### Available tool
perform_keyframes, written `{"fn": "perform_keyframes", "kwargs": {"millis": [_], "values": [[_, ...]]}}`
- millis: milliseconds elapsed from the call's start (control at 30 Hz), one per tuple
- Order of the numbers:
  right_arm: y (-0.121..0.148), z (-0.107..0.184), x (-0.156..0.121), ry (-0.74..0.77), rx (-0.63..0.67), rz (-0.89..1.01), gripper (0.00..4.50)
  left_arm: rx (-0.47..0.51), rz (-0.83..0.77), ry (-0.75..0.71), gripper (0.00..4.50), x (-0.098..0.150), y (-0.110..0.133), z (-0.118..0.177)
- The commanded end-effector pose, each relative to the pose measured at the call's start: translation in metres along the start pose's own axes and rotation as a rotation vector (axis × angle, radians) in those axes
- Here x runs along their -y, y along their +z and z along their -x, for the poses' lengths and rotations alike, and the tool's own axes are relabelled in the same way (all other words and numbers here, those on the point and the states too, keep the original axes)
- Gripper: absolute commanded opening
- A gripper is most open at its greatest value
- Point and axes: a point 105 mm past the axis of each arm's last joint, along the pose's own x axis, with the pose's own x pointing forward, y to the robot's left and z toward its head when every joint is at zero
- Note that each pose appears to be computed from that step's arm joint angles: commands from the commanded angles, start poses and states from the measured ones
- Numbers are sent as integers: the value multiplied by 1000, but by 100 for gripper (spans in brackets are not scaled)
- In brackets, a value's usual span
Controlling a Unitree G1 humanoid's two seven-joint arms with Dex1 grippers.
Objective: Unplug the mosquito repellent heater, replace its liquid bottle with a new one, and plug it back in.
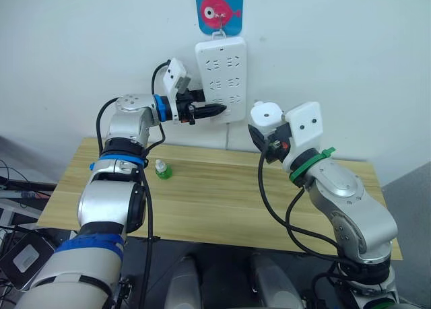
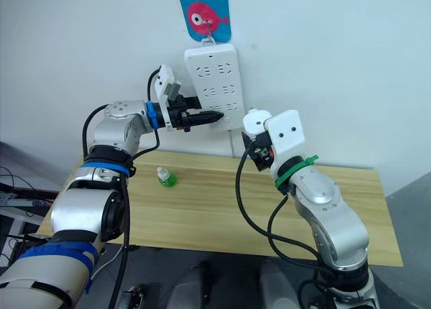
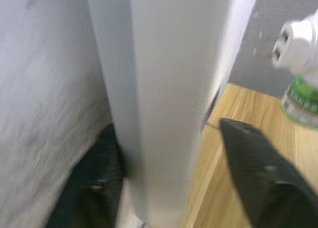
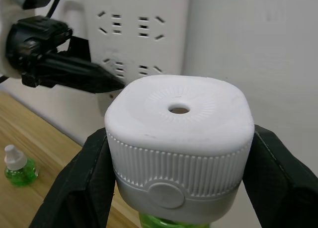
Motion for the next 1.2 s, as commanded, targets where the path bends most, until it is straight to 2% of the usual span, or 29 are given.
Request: {"fn": "perform_keyframes", "kwargs": {"millis": [33, 67, 167, 267, 333, 500, 600, 667, 900, 1200], "values": [[6, 6, 17, -44, 75, -91, 309, 39, -30, 67, 412, -5, 7, 17], [2, 7, 22, -55, 76, -126, 309, 30, -45, 90, 446, -4, 1, 22], [-5, 8, 29, -49, 90, -255, 309, -21, -127, 198, 446, -2, -18, 35], [-15, 9, 28, 16, 87, -393, 309, 20, -139, 299, 446, 7, -28, 44], [-26, 12, 33, 31, 82, -552, 309, 78, -171, 321, 446, 28, -29, 47], [-36, 13, 42, 66, 118, -859, 309, 172, -104, 120, 446, 103, -33, 14], [-34, 11, 41, 101, 130, -958, 309, 217, -74, 18, 446, 131, -26, -10], [-30, 10, 40, 134, 135, -996, 309, 249, -73, -17, 446, 141, -21, -26], [-16, 11, 31, 191, 148, -1071, 309, 332, -95, 11, 446, 141, -9, -60], [-8, 14, 32, 168, 161, -1116, 309, 382, -102, 28, 446, 138, -4, -69]]}}
